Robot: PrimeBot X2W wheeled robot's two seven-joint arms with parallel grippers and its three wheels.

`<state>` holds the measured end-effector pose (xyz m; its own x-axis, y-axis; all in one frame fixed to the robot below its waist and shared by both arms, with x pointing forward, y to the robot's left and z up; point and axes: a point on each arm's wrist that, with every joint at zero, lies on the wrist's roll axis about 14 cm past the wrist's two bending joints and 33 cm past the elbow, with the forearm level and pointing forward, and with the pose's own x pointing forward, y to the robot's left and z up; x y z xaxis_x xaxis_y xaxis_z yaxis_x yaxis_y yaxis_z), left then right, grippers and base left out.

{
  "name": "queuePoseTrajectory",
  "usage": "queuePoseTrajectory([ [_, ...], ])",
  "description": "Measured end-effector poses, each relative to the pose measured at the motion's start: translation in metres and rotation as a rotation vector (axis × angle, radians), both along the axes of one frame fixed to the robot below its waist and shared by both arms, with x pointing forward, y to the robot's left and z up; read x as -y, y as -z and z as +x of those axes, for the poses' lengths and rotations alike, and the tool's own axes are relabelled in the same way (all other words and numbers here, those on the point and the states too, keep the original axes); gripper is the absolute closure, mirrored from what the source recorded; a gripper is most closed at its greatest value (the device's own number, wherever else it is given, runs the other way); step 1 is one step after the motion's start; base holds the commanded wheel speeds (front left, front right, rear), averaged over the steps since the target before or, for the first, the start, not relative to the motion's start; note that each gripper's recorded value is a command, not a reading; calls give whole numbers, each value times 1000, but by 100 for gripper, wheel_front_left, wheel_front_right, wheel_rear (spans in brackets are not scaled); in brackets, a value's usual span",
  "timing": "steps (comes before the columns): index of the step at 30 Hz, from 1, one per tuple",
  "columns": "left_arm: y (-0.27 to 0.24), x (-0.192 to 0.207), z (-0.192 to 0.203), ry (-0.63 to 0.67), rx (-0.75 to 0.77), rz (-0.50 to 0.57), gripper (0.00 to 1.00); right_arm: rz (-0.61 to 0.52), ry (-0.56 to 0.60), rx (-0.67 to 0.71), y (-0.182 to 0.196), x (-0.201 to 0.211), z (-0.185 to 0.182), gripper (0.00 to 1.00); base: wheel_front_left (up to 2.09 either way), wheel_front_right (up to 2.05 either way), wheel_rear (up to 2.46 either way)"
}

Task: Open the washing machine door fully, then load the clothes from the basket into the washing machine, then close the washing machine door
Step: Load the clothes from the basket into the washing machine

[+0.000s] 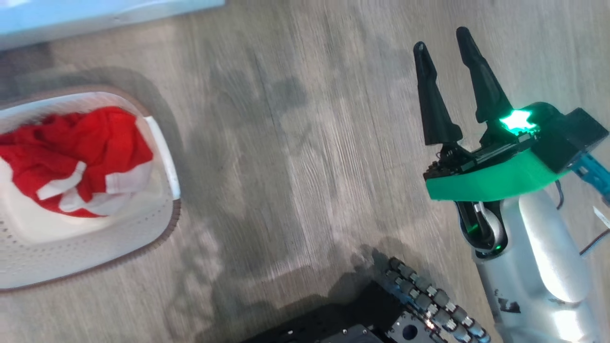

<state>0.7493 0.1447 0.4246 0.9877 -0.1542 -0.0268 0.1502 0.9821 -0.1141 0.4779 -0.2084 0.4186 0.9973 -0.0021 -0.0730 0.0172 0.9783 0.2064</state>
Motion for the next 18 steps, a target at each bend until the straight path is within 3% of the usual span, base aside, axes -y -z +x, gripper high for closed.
queuePoseTrajectory([
  [14, -12, -4, -117, -16, 35, -11, 0, 14, -33, 41, -18, -15, 0, 0, 0, 0, 0],
  [18, -16, -8, -166, -42, 15, -11, 0, 25, -41, 39, -20, -19, -3, 0, 0, 0, 0],
])
